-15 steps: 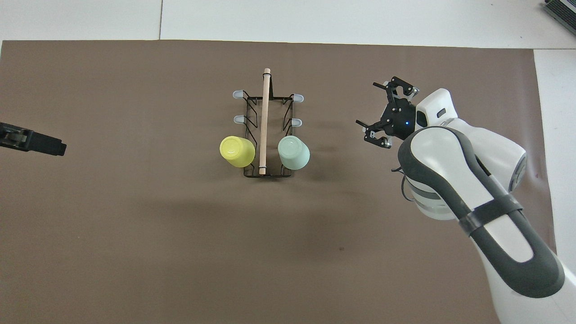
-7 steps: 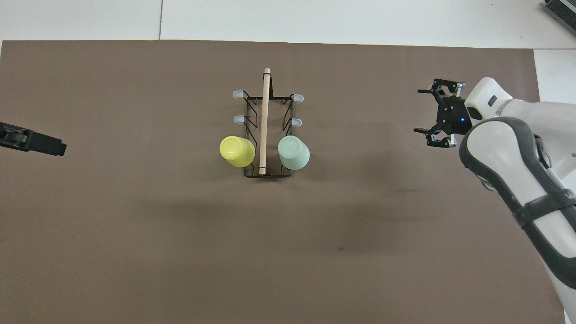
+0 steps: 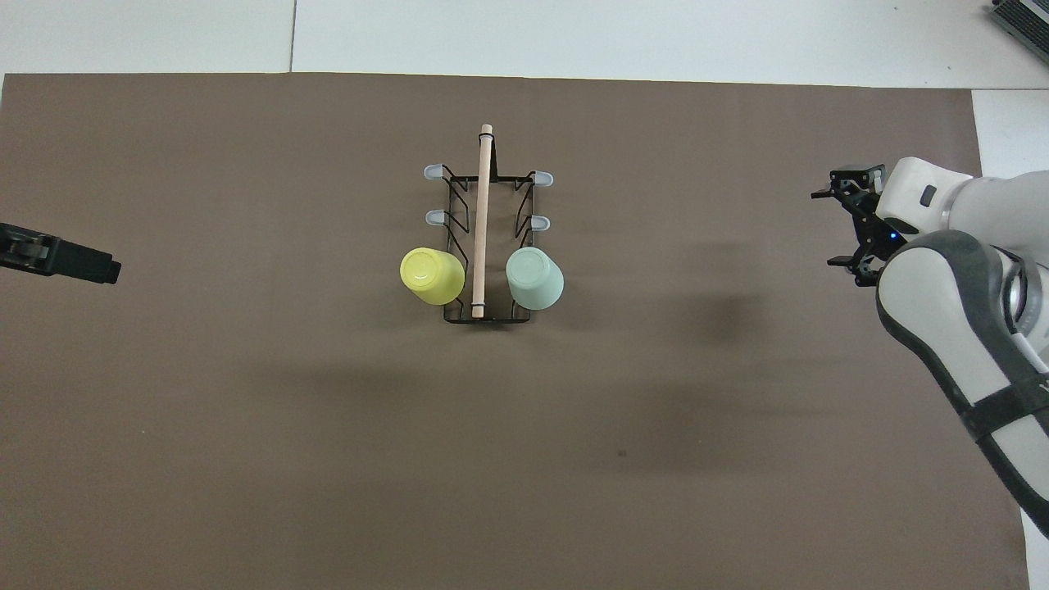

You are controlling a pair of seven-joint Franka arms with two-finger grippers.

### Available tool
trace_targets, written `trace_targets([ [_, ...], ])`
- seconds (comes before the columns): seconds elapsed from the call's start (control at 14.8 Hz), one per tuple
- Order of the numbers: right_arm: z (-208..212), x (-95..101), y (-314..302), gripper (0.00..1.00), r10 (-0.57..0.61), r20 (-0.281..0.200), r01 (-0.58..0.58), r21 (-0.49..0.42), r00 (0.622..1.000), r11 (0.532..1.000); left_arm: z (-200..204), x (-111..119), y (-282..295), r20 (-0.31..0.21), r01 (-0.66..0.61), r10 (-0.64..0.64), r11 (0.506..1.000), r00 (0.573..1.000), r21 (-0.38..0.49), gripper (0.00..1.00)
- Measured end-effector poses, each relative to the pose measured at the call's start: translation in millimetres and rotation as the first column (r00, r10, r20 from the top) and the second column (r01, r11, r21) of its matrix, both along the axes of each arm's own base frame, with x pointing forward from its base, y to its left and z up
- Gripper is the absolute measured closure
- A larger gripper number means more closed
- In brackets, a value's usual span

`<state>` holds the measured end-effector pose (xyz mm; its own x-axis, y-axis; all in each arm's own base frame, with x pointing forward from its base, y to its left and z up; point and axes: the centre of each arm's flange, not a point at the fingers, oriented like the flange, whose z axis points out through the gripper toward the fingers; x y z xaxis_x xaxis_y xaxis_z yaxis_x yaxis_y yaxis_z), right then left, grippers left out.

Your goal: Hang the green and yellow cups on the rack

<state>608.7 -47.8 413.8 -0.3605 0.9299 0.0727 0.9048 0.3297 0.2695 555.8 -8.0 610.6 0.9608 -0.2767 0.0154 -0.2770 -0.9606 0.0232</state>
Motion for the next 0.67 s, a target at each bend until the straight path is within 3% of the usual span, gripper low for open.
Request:
trace_targets([
  [0.34,23.0,-12.4,-12.3,0.00,0.013,-0.052,-0.018,-0.086,0.999,0.996,0.0,0.0,0.0,0.000,0.000,0.000,1.000,1.000,0.000,0.00],
  [0.67,44.7,-30.8,-23.2,0.00,-0.205,-0.137,0.193,-0.097,0.969,0.976,0.0,0.0,0.0,0.000,0.000,0.000,1.000,1.000,0.000,0.00],
])
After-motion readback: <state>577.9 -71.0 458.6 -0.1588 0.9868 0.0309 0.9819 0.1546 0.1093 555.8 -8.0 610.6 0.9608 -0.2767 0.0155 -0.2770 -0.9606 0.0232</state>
